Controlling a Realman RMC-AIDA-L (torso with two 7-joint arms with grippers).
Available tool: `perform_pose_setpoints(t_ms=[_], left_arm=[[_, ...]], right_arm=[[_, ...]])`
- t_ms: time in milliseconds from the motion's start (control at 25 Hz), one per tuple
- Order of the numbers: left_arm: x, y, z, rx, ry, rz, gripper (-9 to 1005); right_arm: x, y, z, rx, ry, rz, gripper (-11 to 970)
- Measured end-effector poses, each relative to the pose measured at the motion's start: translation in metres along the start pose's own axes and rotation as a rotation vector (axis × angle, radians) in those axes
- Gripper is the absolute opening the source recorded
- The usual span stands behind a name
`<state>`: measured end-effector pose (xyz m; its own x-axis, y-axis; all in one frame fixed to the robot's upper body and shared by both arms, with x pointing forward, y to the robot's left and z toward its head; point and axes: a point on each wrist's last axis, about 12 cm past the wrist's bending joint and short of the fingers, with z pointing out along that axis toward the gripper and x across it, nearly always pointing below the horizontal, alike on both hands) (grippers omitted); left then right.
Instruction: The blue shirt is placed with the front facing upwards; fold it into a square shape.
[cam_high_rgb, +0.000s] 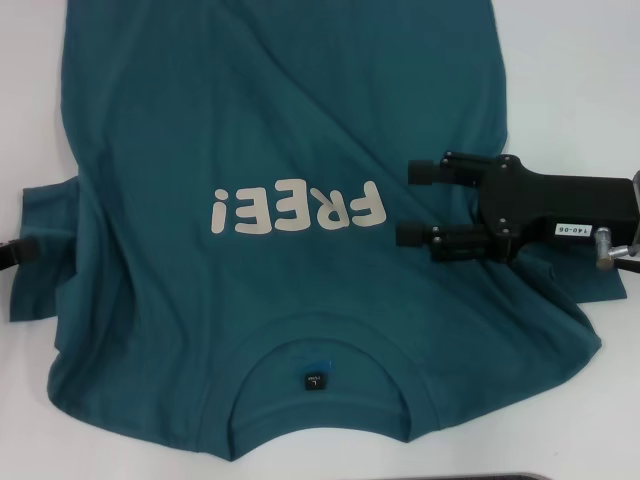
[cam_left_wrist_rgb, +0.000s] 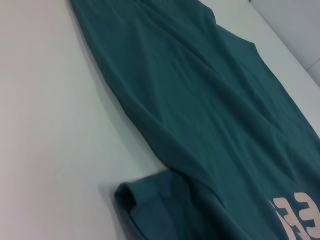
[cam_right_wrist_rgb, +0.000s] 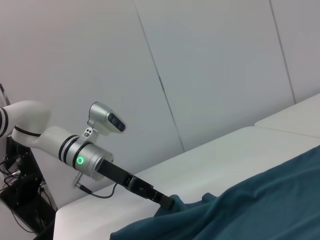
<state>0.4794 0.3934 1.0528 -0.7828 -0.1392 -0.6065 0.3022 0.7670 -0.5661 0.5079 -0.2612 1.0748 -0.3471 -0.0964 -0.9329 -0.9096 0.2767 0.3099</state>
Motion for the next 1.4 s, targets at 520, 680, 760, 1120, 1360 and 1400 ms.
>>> perform_pose_setpoints(t_ms=[520, 680, 760, 1120, 1360, 1400], left_arm=[[-0.022, 0.004, -0.017, -0.072, -0.026, 0.027, -1], [-0.030, 0.005, -0.022, -0.102, -0.036, 0.043, 0], [-0.033, 0.006, -0.025, -0.120, -0.034, 0.048, 0], [-0.039, 0.009, -0.034, -0.189, -0.020, 0.065, 0], [-0.040, 0.012, -0.041, -0.208, -0.057, 0.042, 0], [-0.040, 0.012, -0.041, -0.210, -0.060, 0.038, -1]], right_arm=[[-0.002, 0.000, 0.002, 0.000, -0.010, -0.002, 913], [-0.002, 0.000, 0.001, 0.003, -0.025, 0.000, 913], [-0.002, 0.001, 0.000, 0.003, -0.028, 0.001, 913], [0.001, 0.002, 0.001, 0.000, -0.030, 0.015, 913], [0.001, 0.002, 0.002, -0.002, -0.031, 0.017, 913], [0.001, 0.002, 0.002, -0.002, -0.031, 0.018, 913]])
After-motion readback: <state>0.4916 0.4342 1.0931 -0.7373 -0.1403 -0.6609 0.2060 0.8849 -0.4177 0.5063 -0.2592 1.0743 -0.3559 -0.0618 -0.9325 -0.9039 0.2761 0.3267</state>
